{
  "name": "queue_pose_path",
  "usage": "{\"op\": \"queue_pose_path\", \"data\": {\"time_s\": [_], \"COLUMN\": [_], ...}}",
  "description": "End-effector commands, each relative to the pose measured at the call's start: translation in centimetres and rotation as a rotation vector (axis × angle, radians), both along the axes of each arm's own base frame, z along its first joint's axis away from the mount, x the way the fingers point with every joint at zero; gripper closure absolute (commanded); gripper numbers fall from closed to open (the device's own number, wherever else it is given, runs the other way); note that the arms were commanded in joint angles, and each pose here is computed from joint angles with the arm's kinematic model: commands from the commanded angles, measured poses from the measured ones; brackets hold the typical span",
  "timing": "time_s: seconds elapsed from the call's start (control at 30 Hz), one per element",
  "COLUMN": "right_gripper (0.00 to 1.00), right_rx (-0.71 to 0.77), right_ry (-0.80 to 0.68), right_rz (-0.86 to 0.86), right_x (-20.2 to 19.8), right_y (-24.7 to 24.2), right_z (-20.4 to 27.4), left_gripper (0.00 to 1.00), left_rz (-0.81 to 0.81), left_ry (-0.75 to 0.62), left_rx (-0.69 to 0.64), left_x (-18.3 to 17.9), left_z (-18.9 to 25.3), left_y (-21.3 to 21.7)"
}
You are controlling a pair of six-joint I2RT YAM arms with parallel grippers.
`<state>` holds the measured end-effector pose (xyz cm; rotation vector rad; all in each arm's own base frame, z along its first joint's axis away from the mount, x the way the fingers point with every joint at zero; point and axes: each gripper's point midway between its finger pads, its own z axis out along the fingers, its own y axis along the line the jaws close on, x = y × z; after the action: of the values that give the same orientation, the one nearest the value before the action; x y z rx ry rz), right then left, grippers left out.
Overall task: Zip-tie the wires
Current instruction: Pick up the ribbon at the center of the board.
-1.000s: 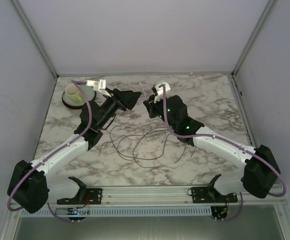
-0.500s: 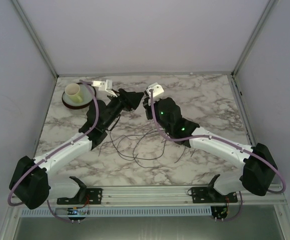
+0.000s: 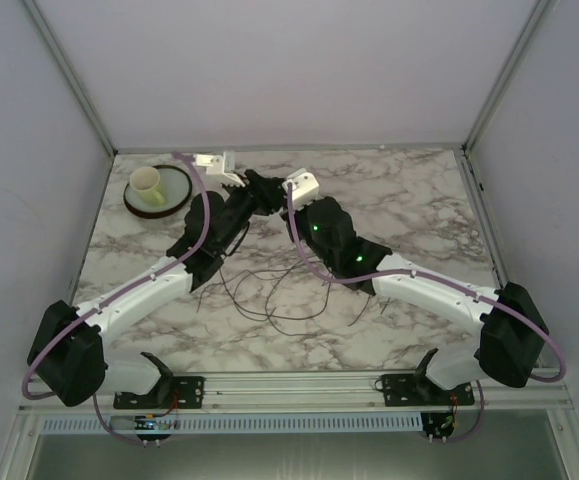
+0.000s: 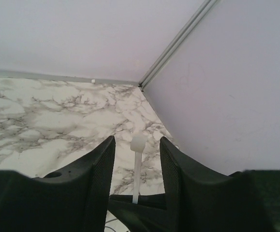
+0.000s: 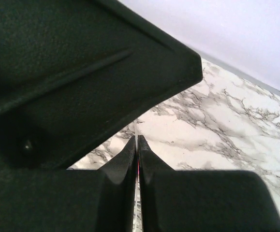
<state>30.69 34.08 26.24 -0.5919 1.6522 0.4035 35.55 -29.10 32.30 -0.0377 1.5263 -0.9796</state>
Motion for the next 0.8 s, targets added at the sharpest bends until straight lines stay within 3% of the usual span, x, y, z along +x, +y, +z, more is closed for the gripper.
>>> {"op": "queue_pose_path", "data": {"time_s": [0.0,0.2,0.5,0.77], "right_gripper": [1.0,1.0,0.98,0.55], "right_rx": [0.023,0.025,0.062,0.156], "right_ry": [-0.033,-0.029,0.001,0.035], "right_rz": [-0.02,-0.047,-0.053,0.052], "right_x": [0.2,0.4,0.2,-1.0], "right_y": [0.4,0.1,0.0,-1.6], "right_z": [2.1,2.1,1.9,2.4], "left_gripper": [0.58,0.68,1.0,1.0], "left_rz": [0.044,0.056,0.041,-0.093], "left_ry": [-0.022,-0.006,-0.012,-0.081], "left_rx": [0.022,0.035,0.025,0.034], "left_x": [0.4,0.5,0.4,0.5], "left_z": [1.3,0.7,0.2,1.4], "left_y": [0.1,0.3,0.0,-0.8]}}
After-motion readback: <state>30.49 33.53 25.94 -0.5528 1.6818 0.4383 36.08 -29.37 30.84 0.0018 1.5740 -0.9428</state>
